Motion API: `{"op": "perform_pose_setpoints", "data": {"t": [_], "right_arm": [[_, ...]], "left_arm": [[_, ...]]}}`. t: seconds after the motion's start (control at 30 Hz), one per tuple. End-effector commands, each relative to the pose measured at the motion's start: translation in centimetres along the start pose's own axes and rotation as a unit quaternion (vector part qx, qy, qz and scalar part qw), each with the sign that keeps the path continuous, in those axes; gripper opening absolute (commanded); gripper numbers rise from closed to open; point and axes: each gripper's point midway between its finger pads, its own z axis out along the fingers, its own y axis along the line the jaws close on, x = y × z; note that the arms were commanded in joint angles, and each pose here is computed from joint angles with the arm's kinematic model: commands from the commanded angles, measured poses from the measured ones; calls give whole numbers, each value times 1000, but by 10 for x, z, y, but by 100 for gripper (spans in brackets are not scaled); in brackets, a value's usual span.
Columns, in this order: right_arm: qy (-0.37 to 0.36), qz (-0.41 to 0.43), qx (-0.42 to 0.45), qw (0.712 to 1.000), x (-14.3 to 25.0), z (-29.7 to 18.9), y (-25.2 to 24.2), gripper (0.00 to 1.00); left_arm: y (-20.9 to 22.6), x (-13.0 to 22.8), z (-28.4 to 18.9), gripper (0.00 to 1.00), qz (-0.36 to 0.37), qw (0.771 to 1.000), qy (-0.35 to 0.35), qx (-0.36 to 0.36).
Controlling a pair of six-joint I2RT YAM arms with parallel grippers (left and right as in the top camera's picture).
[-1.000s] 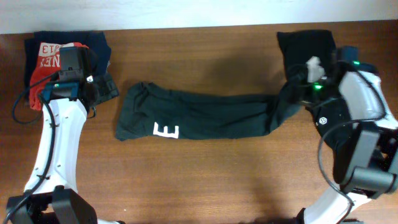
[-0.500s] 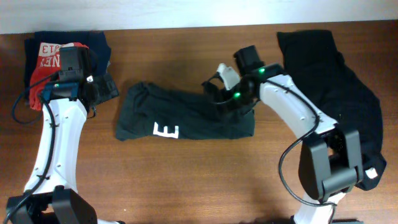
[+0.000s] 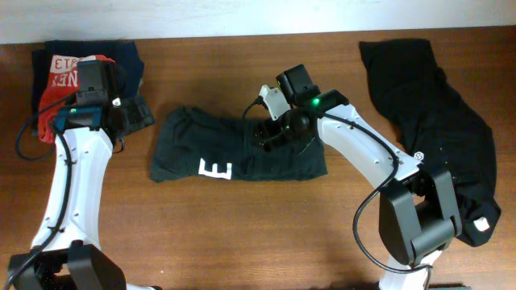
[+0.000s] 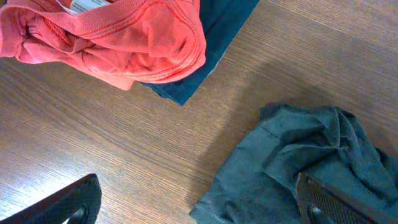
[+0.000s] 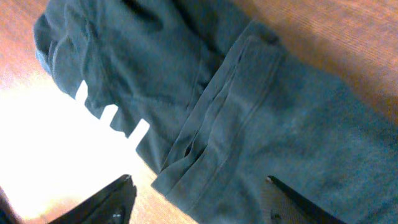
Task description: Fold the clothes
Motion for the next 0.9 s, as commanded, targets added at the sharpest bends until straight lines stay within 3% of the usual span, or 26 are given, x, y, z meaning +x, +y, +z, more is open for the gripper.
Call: {"op": "perform_pose_setpoints", "data": {"t": [0.0, 0.17, 0.27, 0.4, 0.6, 0.87], "right_arm": [[8, -1, -3, 1000, -2, -4, 8, 70], [2, 24, 11, 1000, -15, -33, -7, 71], [-5, 31, 25, 999, -23, -64, -30, 74], [2, 68, 51, 996, -14, -82, -66, 75], [13, 110, 78, 991, 2, -100, -104, 75], [12, 117, 111, 987, 7, -109, -127, 75]], "left_arm": [[-1, -8, -10, 99, 3, 1000, -15, 9], [-11, 0, -4, 99, 15, 999, 3, 36], [-23, 20, 20, 99, 64, 995, 49, 63], [-47, 44, 45, 99, 122, 979, 101, 130], [-47, 66, 78, 99, 168, 965, 148, 138], [-62, 98, 106, 98, 213, 932, 196, 219]]}}
